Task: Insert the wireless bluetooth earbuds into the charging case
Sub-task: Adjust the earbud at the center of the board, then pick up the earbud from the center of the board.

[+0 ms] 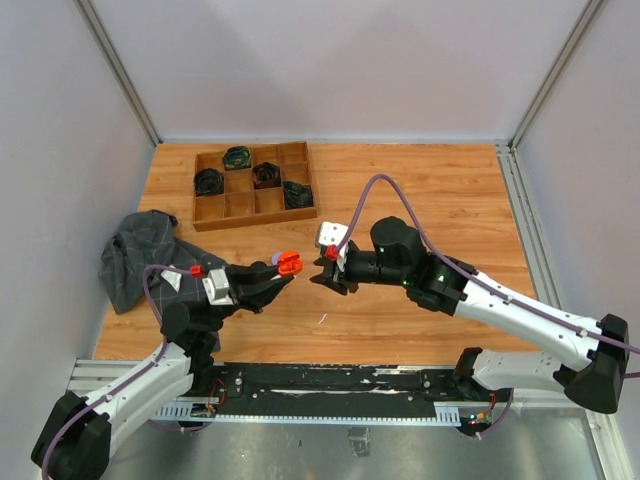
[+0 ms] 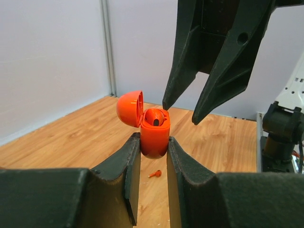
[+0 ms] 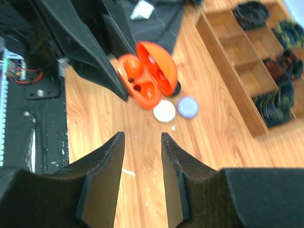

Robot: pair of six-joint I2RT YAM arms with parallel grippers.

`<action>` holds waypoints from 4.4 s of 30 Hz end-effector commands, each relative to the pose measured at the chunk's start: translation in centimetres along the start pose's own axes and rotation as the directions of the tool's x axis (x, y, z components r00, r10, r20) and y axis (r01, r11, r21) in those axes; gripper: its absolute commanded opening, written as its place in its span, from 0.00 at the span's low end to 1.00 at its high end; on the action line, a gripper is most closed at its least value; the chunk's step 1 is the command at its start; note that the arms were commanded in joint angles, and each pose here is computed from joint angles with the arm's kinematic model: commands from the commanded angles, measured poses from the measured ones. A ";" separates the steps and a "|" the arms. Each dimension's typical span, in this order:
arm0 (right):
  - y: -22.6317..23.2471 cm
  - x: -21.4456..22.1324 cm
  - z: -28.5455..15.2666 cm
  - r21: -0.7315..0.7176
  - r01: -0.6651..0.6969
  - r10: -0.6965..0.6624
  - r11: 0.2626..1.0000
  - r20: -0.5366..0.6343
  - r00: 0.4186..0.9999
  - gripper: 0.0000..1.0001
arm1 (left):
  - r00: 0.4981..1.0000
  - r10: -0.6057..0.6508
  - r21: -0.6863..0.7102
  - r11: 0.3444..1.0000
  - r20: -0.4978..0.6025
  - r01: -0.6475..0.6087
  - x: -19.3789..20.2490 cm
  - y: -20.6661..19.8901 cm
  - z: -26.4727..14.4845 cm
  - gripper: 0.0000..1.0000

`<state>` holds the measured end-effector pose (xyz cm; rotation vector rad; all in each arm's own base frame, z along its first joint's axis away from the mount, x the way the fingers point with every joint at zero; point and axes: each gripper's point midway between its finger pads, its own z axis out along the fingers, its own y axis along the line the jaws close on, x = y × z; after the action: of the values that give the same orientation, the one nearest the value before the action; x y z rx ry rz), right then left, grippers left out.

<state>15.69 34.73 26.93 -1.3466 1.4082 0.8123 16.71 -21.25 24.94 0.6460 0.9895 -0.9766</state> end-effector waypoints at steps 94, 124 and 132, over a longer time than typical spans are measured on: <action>-5.9 25.7 -9.2 0.602 -0.231 0.644 0.765 -0.710 0.283 0.35 | 0.997 -0.041 -0.091 0.995 -0.065 0.035 3.3 0.9 -1.9 0.00; -5.1 31.3 -8.2 0.609 -0.286 0.657 0.740 -0.746 0.110 0.29 | 0.997 -0.039 -0.086 0.996 -0.063 0.034 3.2 0.9 -1.9 0.00; -4.5 31.3 -8.5 0.618 -0.302 0.670 0.726 -0.735 0.107 0.22 | 0.998 -0.038 -0.081 0.996 -0.058 0.033 3.0 0.7 -1.9 0.00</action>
<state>22.73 17.12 1.45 -1.0643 2.9111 -0.0335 17.95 -20.66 24.57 0.5852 1.0340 -0.9341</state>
